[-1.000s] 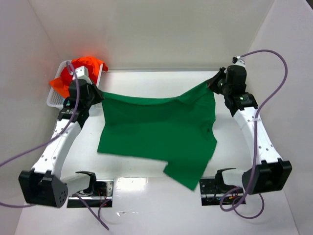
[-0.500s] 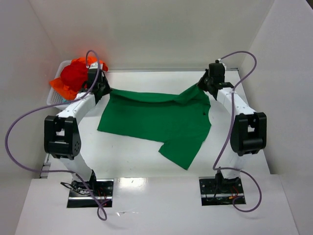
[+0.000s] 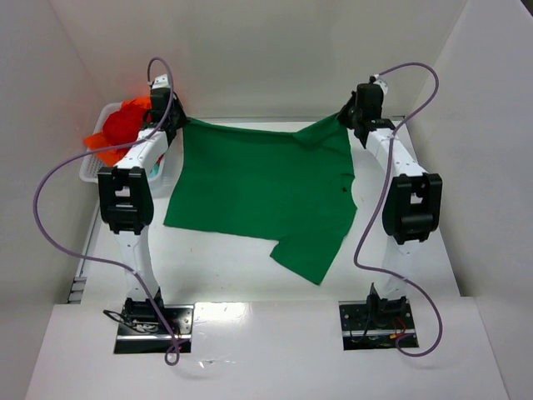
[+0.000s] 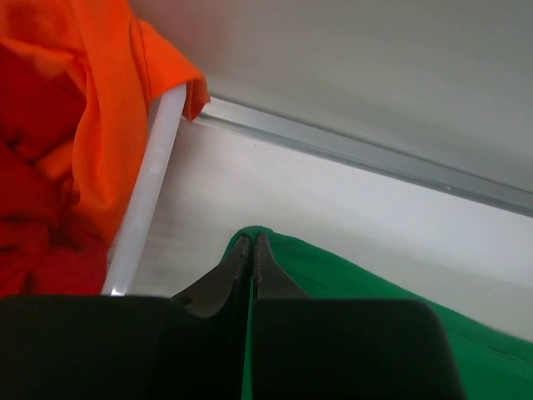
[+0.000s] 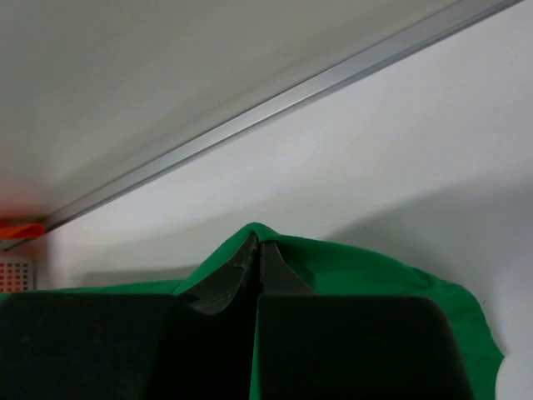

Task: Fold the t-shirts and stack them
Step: Flatten out the tshirt, then fold the flattened tshirt in 1/3 of the way

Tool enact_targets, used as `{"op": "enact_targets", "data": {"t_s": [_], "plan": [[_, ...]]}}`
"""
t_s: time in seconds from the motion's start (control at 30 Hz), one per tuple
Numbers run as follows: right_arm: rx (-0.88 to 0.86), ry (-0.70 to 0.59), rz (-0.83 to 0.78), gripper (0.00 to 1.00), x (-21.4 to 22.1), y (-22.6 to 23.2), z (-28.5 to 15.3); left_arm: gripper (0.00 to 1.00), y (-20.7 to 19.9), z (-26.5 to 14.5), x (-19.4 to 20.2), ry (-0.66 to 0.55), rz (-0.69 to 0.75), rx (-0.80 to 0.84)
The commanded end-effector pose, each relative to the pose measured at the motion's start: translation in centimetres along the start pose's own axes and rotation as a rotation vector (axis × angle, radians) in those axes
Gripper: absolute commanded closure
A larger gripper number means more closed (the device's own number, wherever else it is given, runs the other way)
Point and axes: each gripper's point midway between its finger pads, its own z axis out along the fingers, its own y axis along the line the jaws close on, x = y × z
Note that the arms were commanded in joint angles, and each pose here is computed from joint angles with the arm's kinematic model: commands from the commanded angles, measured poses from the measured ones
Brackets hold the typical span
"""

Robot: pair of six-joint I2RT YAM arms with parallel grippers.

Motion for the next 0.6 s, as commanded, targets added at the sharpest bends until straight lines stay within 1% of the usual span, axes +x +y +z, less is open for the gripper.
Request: {"op": "enact_targets", "data": {"t_s": [0.0, 0.03, 0.07, 0.1, 0.13, 0.17, 0.2, 0.23, 0.27, 0.3, 0.4, 0.53, 0.57], "plan": [[0.006, -0.064, -0.017, 1.0, -2.0, 0.0, 1.3, 1.0, -0.5, 2.1, -2.4, -0.076, 0.042, 0.036], [0.009, -0.059, -0.017, 1.0, -1.7, -0.1, 1.7, 1.0, -0.6, 2.5, -2.8, -0.087, 0.052, 0.039], [0.01, -0.058, -0.017, 1.0, -1.6, -0.2, 2.0, 1.0, -1.3, 2.6, -4.2, -0.108, 0.051, 0.057], [0.018, -0.045, -0.018, 1.0, -1.2, -0.4, 2.7, 1.0, -1.0, 3.6, -3.2, -0.082, 0.063, 0.049], [0.025, -0.035, -0.03, 1.0, -0.9, -0.6, 3.0, 1.0, -0.5, 4.0, -3.5, -0.09, 0.06, 0.042], [0.015, -0.05, -0.029, 1.0, -1.6, -0.2, 3.3, 1.0, -0.5, 4.6, -2.8, -0.071, 0.061, 0.047], [0.018, -0.045, -0.029, 1.0, -1.5, -0.2, 3.5, 1.0, -0.6, 4.5, -3.2, -0.08, 0.061, 0.05], [0.015, -0.05, -0.025, 1.0, -1.9, -0.4, 4.2, 1.0, -0.4, 4.9, -2.6, -0.068, 0.061, 0.046], [0.017, -0.046, -0.025, 1.0, -1.9, -0.4, 4.3, 1.0, 0.1, 4.9, -2.8, -0.071, 0.058, 0.038], [0.016, -0.047, -0.025, 1.0, -1.9, -0.4, 4.6, 1.0, 0.2, 5.3, -2.1, -0.058, 0.059, 0.043], [0.016, -0.043, -0.022, 1.0, -2.2, -0.6, 5.6, 1.0, 0.3, 5.6, -2.0, -0.056, 0.071, 0.043], [-0.02, 0.011, -0.003, 1.0, -1.1, 0.0, 5.8, 1.0, 0.5, 5.5, -1.5, -0.038, 0.096, 0.036], [-0.035, 0.017, 0.006, 1.0, -1.2, 0.4, 5.2, 1.0, 0.5, 5.5, -1.5, -0.038, 0.096, 0.036]]}}
